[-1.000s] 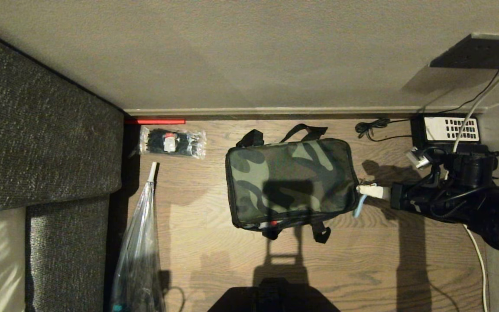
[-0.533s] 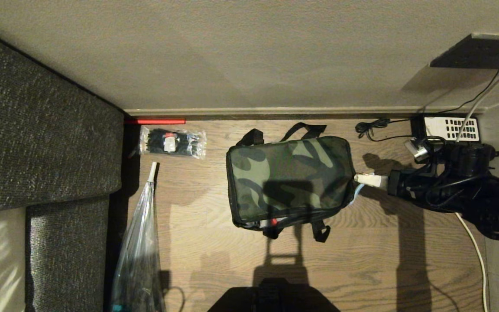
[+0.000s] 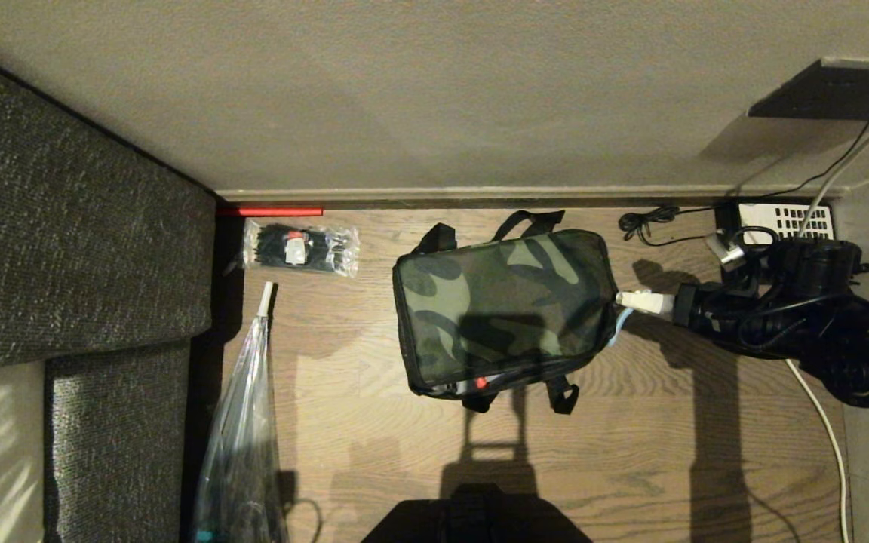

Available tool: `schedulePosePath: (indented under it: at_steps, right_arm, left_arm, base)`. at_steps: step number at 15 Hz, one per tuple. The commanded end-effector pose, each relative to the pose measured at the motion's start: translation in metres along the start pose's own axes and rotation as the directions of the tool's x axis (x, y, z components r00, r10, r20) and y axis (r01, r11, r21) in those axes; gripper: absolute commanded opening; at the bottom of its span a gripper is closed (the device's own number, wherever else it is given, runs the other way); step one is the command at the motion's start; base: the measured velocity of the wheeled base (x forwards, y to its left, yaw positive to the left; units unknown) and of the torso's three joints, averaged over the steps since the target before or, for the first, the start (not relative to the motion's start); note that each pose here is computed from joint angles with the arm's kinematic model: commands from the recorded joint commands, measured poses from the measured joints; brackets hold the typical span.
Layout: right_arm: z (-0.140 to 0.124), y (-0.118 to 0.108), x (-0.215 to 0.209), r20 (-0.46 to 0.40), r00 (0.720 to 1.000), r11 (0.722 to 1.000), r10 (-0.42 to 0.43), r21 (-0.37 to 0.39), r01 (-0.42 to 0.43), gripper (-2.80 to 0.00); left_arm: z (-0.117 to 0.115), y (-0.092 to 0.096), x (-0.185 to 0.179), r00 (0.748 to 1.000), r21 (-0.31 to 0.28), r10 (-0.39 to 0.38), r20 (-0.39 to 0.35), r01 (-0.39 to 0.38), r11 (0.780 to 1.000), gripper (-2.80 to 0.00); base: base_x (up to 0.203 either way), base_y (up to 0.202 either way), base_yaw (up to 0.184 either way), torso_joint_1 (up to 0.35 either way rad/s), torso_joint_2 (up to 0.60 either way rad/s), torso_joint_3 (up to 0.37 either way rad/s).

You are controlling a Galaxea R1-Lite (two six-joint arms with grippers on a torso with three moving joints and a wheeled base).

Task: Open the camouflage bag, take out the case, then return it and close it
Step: Open the top of the storage box

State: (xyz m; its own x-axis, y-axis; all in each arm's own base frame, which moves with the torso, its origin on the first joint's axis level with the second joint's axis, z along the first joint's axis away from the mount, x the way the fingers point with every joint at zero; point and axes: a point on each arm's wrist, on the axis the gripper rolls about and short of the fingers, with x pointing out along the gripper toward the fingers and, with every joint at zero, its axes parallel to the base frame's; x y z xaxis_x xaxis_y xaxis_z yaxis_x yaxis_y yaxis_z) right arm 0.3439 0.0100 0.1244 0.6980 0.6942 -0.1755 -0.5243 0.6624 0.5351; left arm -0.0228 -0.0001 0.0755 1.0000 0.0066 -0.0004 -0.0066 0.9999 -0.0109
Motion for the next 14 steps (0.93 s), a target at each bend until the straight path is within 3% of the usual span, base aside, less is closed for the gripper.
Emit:
schedulePosePath:
  at_steps: [1, 4, 5, 9, 12, 14]
  right_arm:
    - [-0.005, 0.0, -0.001, -0.012, 1.0, 1.0, 0.003, 0.002, -0.003, -2.8]
    - [-0.011, 0.0, -0.001, -0.008, 1.0, 1.0, 0.0, -0.013, 0.0, -2.8]
    - [-0.012, 0.001, -0.001, -0.011, 1.0, 1.0, 0.0, -0.012, 0.0, 0.0]
    - [-0.025, 0.0, -0.006, -0.044, 0.999, 0.998, -0.015, -0.068, 0.012, 0.0]
    - [-0.045, -0.009, -0.02, -0.094, 0.993, 0.977, -0.066, -0.208, 0.045, 0.0]
    - [-0.053, -0.022, -0.037, -0.123, 0.984, 0.946, -0.13, -0.314, 0.086, 0.0]
  left_arm:
    - [0.0, 0.0, 0.0, 1.0, 0.0, 0.001, 0.0, -0.001, 1.0, -2.8]
    - [0.0, 0.0, 0.0, 1.0, 0.0, 0.001, 0.0, -0.001, 1.0, -2.8]
    - [0.0, 0.0, 0.0, 1.0, 0.0, 0.001, 0.0, -0.001, 1.0, -2.8]
    - [0.0, 0.0, 0.0, 1.0, 0.0, 0.001, 0.0, -0.001, 1.0, -2.8]
    - [0.0, 0.0, 0.0, 1.0, 0.0, 0.001, 0.0, -0.001, 1.0, -2.8]
    - [0.0, 0.0, 0.0, 1.0, 0.0, 0.001, 0.0, -0.001, 1.0, -2.8]
  base:
    - [0.0, 0.0, 0.0, 0.0, 0.0, 0.0]
    - [0.0, 0.0, 0.0, 0.0, 0.0, 0.0]
    - [0.0, 0.0, 0.0, 0.0, 0.0, 0.0]
    - [0.0, 0.0, 0.0, 0.0, 0.0, 0.0]
    - [0.0, 0.0, 0.0, 0.0, 0.0, 0.0]
    - [0.0, 0.0, 0.0, 0.0, 0.0, 0.0]
